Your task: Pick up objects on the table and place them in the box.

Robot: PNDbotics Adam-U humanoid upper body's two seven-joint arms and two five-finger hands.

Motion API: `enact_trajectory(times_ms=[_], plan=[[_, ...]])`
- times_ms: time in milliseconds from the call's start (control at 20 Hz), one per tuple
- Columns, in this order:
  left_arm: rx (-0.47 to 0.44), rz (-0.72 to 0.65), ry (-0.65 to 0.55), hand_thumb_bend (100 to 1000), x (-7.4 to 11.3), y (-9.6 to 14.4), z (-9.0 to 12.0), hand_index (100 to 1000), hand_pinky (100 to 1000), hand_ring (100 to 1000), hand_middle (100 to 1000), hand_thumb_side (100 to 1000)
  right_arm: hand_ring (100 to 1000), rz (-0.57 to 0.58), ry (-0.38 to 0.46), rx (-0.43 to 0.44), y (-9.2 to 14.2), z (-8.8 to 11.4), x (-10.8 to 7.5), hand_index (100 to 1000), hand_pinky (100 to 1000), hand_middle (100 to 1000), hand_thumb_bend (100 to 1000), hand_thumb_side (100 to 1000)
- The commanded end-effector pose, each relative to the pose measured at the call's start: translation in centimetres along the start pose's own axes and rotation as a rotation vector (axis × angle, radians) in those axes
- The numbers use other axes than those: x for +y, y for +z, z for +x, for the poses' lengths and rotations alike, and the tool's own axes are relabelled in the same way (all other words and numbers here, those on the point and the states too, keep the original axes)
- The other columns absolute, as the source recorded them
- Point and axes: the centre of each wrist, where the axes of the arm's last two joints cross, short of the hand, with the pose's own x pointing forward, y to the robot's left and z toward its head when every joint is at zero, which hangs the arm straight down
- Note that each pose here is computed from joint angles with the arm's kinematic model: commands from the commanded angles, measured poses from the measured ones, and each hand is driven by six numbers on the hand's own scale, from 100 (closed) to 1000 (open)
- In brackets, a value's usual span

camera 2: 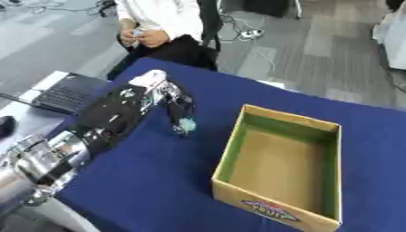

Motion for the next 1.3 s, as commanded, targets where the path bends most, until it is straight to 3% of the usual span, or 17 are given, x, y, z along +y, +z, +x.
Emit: enact_trajectory(times_ms=[50,600,1000,1300], plan=[[0.031,0.016,-0.025,1000,1.6,1.3,-0.2,943,154,348,692,327,295,-0.199,-0.136,-0.159,-0.4,0.0,-0.5,516,228,332,292,1000],[0.044,-0.018,-0.043,1000,1.5,0.9,0.3,917,130,308,644,331,296,-0.204,-0.137,-0.162,-0.5,-0.1,-0.6,516,230,333,289,1000],[0.034,-0.017,-0.038,970,1.0,0.2,0.8,779,100,187,499,338,296,-0.214,-0.142,-0.166,-0.6,-0.2,-0.6,514,231,332,282,1000],[0.046,-0.028,-0.042,944,0.8,0.0,0.6,750,100,173,478,347,296,-0.215,-0.143,-0.164,-0.6,-0.1,-0.6,513,230,332,282,1000]])
